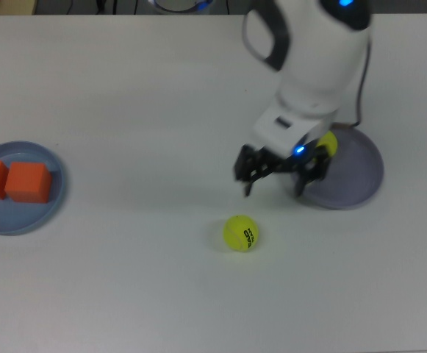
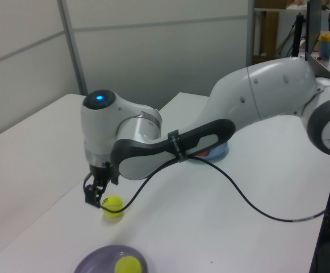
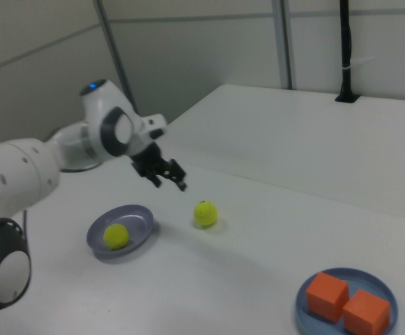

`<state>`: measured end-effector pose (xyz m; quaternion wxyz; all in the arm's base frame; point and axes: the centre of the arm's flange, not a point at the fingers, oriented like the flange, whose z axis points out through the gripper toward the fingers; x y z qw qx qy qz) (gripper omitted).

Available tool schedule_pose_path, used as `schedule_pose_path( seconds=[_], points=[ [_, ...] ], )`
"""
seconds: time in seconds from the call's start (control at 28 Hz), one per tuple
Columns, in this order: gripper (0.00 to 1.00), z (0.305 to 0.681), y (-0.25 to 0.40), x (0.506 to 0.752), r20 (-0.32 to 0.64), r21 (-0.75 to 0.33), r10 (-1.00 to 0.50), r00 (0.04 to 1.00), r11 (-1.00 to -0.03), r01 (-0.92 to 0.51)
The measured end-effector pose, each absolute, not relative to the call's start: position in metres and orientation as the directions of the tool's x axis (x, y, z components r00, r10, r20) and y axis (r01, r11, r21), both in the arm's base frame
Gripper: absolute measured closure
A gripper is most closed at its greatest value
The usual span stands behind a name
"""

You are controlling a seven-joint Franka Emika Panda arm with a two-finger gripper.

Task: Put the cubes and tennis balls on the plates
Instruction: 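Grasp the second yellow tennis ball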

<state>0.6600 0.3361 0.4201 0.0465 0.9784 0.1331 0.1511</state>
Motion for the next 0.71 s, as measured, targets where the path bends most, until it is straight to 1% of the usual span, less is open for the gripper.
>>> schedule_pose_path(
  seconds=[0.11,0.14,0.32,0.46,0.57,0.61,0.68,0.71],
  points=[
    [0.00,0.389,0.311,0.682,0.326,0.146,0.271,0.906,-0.961,0.234],
    [0.00,0.372,0.302,0.690,0.340,0.155,0.276,0.899,-0.959,0.235],
    [0.00,0.328,0.283,0.704,0.335,0.197,0.302,0.893,-0.949,0.247],
    [0.00,0.320,0.280,0.705,0.327,0.207,0.307,0.894,-0.946,0.250],
    [0.02,0.318,0.282,0.704,0.325,0.219,0.321,0.890,-0.940,0.260],
    [0.04,0.318,0.282,0.704,0.324,0.224,0.326,0.888,-0.938,0.263],
    [0.17,0.317,0.282,0.703,0.323,0.229,0.332,0.886,-0.936,0.268],
    [0.21,0.317,0.282,0.703,0.323,0.229,0.332,0.886,-0.936,0.267]
  ],
)
